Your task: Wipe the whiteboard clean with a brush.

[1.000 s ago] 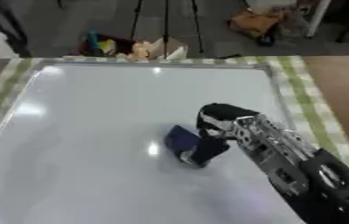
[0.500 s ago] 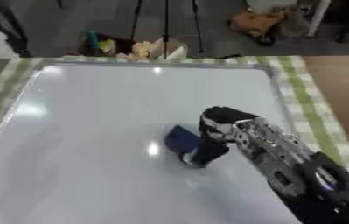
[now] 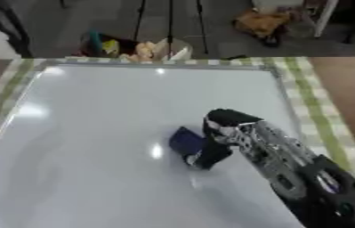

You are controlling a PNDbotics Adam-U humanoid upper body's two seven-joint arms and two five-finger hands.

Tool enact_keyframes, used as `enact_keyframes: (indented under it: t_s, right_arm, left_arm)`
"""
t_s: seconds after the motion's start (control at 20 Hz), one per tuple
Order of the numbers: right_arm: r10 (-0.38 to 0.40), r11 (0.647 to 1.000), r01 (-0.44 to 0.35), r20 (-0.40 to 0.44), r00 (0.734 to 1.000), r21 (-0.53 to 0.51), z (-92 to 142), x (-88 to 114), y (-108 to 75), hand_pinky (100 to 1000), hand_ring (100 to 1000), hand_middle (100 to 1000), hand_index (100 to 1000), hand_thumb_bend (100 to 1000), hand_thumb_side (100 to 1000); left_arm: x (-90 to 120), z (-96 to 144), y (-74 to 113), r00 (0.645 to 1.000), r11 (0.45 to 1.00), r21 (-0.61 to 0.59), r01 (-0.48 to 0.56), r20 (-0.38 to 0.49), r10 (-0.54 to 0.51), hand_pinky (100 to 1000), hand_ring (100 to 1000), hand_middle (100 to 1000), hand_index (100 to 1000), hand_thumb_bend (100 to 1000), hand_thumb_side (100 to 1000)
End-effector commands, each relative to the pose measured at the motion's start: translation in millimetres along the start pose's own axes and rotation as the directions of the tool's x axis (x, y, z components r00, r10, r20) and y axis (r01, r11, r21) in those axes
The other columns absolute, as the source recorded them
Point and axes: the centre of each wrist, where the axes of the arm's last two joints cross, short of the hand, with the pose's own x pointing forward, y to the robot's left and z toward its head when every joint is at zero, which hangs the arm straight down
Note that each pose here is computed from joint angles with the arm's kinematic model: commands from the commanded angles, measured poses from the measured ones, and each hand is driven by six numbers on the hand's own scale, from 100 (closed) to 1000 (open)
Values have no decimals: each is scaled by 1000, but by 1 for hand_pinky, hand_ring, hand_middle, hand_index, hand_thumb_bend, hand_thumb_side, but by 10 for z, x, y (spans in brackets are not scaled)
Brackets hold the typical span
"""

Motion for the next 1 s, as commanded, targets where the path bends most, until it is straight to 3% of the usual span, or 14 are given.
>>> enact_keyframes:
  t_s: [0.05,0.5,1.0]
  right_arm:
    - [-14,1000,14,-4,1000,3,2,-7,-40,639,780,735,171,312,503]
    - [-21,1000,21,-3,1000,2,-7,-17,-30,605,754,697,169,254,467]
    - [-6,1000,7,4,1000,-8,1,-5,-42,619,774,735,171,295,491]
  left_arm:
    - [60,-73,2,999,1000,-1,-8,35,8,655,790,765,742,136,1000]
    - [63,-80,-1,999,1000,-2,-9,38,9,656,790,765,742,138,1000]
    - [63,-79,-2,999,1000,-6,-9,36,9,657,790,765,741,139,1000]
